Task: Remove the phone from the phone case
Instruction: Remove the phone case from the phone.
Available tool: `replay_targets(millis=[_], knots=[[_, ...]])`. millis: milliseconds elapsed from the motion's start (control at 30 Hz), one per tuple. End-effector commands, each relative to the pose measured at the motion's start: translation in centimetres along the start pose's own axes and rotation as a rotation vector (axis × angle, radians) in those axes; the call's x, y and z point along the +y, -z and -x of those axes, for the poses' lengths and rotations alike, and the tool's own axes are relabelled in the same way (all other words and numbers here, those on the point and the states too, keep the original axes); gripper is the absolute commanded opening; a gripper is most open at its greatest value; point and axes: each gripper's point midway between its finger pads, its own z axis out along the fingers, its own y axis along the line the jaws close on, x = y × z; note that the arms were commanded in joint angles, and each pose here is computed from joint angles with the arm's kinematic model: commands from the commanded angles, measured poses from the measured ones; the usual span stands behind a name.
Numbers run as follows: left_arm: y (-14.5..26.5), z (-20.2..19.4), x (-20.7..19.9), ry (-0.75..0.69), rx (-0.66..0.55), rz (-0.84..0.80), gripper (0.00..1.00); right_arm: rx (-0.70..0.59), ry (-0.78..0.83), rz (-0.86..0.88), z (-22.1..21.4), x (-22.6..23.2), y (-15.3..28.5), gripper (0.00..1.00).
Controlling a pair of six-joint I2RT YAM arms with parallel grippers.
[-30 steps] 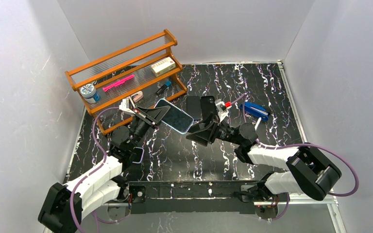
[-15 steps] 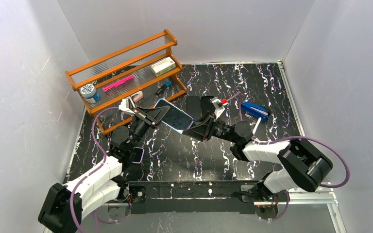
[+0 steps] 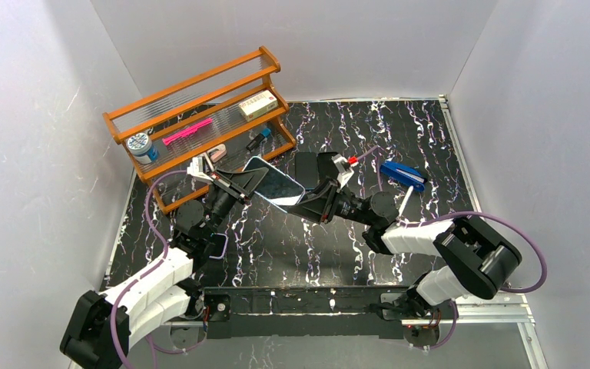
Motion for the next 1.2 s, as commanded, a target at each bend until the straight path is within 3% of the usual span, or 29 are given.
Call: replay_targets(millis=[0,467,667,900,1067,1167], knots=[[0.3,1.0,-3.2,-0.005,-0.045,-0.112,0.0,-0.011,0.069,0.085,0.8,1.8,-0.9,0.42],[0.3,0.9,-2.9,-0.005,-0.043,-0.104,0.0,0.0,0.08,0.089,0.5,2.2,-0.8,0.47],[0.5,0.9,-3.3,0.013,-0.041,-0.113,0.0,0.011,0.112,0.079,0.2,1.6,-0.9,0.29],[0.6,0.2,-3.0,0.083,0.001,-0.099,0.0,0.06,0.277,0.051,0.0,0.1,-1.4,0.11],[0.5,-0.3,-2.7,0.096,0.034,-0.063,0.0,0.117,0.431,0.054,0.0,-0.8,-1.5,0.01],[0.6,-0.4,-2.7,0.102,0.039,-0.057,0.0,0.153,0.513,0.083,-0.1,-0.6,-1.5,0.01]])
